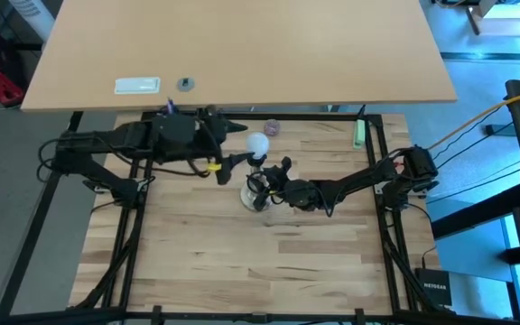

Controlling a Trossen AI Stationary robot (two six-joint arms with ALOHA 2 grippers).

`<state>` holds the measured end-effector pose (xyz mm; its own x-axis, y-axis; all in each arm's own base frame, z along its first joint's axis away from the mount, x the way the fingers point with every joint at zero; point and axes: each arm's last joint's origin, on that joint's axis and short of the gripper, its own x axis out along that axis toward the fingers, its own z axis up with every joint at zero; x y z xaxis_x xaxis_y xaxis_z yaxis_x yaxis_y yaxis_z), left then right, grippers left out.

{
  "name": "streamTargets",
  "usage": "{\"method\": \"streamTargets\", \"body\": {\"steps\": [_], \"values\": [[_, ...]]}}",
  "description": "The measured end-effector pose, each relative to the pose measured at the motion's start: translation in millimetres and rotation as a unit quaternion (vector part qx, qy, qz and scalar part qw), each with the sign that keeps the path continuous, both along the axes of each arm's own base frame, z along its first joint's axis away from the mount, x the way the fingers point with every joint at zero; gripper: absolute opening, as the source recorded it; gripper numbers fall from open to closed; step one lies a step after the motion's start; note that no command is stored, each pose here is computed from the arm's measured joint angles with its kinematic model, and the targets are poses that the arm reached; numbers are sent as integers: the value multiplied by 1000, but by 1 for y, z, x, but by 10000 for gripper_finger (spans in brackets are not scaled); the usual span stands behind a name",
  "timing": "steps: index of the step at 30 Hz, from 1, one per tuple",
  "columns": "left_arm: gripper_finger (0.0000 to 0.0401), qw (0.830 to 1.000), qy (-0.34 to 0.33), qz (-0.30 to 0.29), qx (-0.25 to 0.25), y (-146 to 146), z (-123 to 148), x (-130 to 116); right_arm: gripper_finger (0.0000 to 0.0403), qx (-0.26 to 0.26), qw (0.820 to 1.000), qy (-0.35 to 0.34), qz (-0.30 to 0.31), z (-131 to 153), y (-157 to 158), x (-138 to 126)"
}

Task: Screw lightbulb
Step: Remove the lightbulb from the silver lamp

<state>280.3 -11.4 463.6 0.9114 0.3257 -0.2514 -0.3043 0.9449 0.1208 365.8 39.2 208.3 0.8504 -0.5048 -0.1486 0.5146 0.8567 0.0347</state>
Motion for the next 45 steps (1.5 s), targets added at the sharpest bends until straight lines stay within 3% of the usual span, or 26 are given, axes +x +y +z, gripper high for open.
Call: {"method": "streamTargets", "body": {"steps": [6, 13, 19, 22, 33, 38, 45], "values": [[310, 997, 5, -58, -42, 15, 35, -16, 138, 1, 1000, 5, 3, -1, 0, 0], [310, 998, 37, -38, -43, 36, 59, -3, 138, 5, 1000, 6, 4, -1, 0, 0], [310, 991, 116, -50, -45, 35, 41, 26, 138, 6, 1000, 7, 4, -1, 0, 0], [310, 985, 158, -64, -39, 30, 32, 27, 138, 6, 1000, 8, 5, -1, 0, 0], [309, 978, 186, -93, -9, 23, 26, 32, 138, 7, 1000, 12, 8, -2, 0, 0], [276, 977, 201, -58, -50, 23, 18, 37, 138, 7, 1000, 12, 9, -2, 0, 0], [236, 973, 157, 54, -159, 18, 17, 35, 138, 6, 1000, 10, -2, -2, 0, 0]]}}
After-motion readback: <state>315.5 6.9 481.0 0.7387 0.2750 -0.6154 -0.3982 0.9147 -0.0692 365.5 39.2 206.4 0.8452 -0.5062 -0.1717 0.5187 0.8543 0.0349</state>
